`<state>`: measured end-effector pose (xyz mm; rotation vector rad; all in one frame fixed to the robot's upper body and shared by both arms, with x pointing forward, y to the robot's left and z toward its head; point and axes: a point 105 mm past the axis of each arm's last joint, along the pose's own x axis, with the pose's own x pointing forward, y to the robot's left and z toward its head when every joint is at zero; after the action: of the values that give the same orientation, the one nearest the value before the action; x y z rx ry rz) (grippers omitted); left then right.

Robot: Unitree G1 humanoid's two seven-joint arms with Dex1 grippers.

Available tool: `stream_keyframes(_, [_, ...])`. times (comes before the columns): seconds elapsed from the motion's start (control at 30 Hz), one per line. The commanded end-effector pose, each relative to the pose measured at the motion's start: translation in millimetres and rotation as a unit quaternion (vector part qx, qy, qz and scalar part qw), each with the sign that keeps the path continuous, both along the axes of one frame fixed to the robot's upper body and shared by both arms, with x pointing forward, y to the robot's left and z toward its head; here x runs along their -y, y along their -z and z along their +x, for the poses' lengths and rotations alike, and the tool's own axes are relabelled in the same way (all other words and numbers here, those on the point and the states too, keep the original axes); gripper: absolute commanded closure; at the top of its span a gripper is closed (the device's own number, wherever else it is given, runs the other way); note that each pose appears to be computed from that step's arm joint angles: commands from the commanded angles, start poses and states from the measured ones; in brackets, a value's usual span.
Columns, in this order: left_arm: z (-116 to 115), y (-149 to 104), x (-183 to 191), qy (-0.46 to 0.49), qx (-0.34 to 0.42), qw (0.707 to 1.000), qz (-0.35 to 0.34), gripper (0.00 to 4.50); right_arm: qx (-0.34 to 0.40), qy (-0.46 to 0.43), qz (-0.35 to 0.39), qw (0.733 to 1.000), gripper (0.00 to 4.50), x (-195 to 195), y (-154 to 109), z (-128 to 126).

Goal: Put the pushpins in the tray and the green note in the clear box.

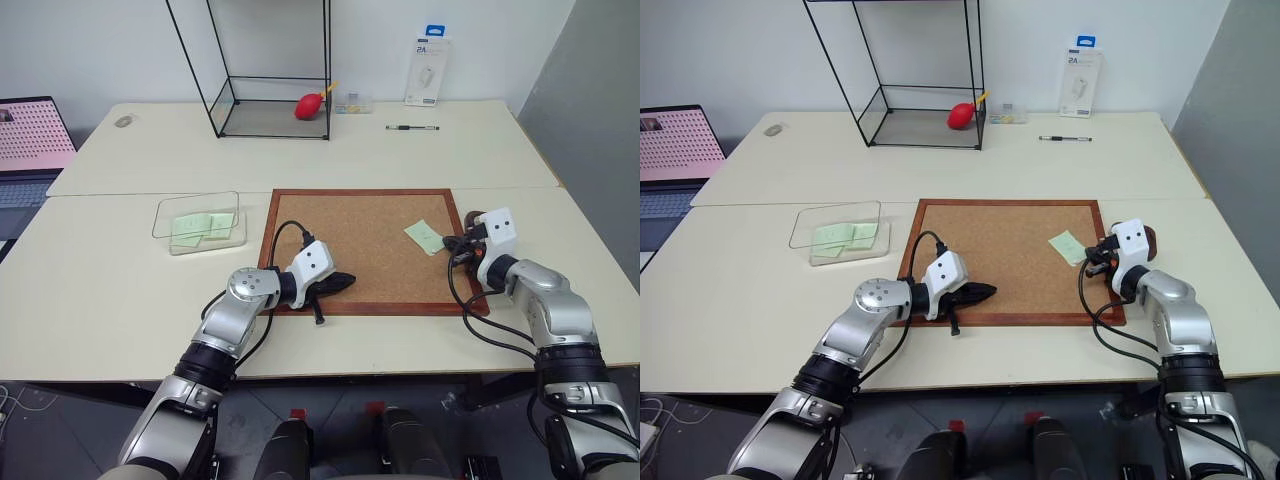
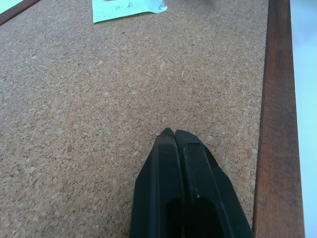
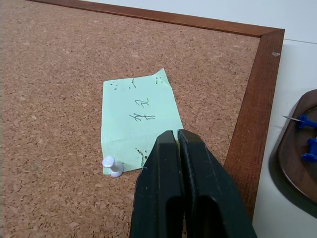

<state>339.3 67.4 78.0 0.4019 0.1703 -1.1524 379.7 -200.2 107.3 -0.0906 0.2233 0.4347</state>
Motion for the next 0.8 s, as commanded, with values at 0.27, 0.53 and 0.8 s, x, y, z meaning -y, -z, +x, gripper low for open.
stream_keyframes(0.27, [-3, 24, -10, -0.014, -0.031, 0.999, 0.042, 4.5, 0.059, -0.007, 0.043, 0.997, 4.5, 2, -45, -2])
stream_keyframes(0.53, [-3, 24, -10, -0.011, -0.03, 0.999, 0.043, 4.5, 0.058, 0.056, 0.026, 0.996, 4.5, 36, -45, 6])
stream_keyframes(0.8, [-3, 22, -10, -0.011, -0.028, 0.999, 0.043, 4.5, 0.051, 0.14, -0.005, 0.989, 4.5, 72, -36, 22])
